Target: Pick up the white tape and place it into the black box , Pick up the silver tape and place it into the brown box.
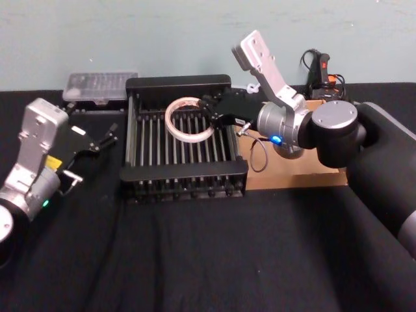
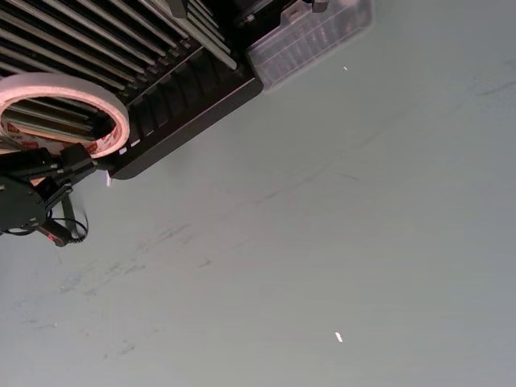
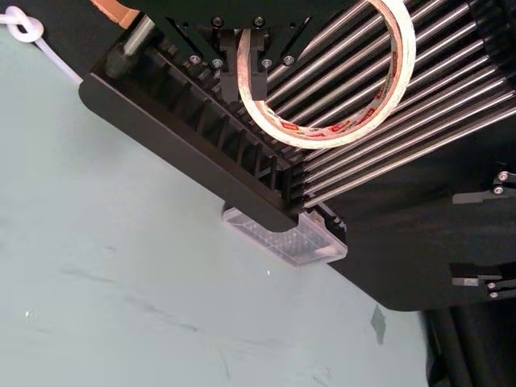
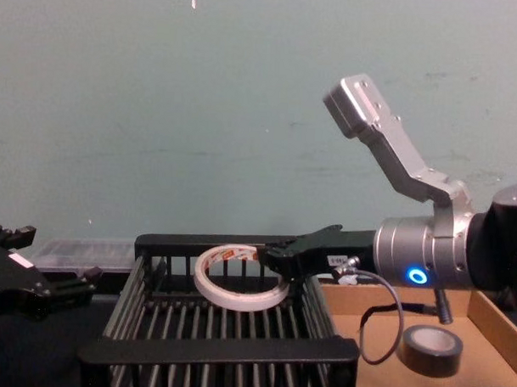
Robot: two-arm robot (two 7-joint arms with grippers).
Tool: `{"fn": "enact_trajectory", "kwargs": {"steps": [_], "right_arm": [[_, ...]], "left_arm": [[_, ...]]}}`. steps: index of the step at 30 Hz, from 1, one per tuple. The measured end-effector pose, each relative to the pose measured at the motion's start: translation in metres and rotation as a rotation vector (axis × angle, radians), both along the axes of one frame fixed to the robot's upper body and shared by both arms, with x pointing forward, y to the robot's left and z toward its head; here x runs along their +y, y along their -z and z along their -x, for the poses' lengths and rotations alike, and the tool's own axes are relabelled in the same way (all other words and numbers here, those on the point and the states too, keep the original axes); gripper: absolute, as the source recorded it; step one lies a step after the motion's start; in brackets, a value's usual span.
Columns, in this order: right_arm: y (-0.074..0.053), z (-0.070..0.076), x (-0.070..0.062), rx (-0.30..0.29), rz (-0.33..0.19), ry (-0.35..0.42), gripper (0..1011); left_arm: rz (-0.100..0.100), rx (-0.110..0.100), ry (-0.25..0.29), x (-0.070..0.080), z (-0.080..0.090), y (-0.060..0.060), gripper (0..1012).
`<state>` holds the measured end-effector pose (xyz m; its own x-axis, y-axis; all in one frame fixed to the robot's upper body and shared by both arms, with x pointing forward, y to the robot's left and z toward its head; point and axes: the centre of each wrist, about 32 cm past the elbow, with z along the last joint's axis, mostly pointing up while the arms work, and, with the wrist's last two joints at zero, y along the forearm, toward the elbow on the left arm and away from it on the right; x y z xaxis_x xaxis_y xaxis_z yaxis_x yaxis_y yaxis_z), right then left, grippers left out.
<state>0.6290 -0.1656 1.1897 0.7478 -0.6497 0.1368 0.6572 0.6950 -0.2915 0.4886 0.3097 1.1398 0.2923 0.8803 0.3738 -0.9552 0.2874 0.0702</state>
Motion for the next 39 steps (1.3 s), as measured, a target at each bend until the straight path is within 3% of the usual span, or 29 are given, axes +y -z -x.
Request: {"fn": "enact_trajectory", "kwargs": {"steps": [9, 12, 36, 39], "right_arm": [[-0.0009, 0.0, -0.0006, -0.002, -0.003, -0.001, 101], [-0.001, 0.0001, -0.0008, -0.001, -0.004, -0.002, 155], [-0.0011, 0.0005, -0.0009, 0.0, -0.006, -0.007, 914], [-0.0011, 0.0005, -0.0009, 0.0, -0.006, -0.007, 960]], "left_arm": [[0.0, 0.0, 0.0, 0.0, 0.0, 0.0, 1001], [0.0, 0.0, 0.0, 0.0, 0.0, 0.0, 1002], [0.0, 0.0, 0.0, 0.0, 0.0, 0.0, 1001], [0.0, 0.0, 0.0, 0.0, 0.0, 0.0, 1001]]}}
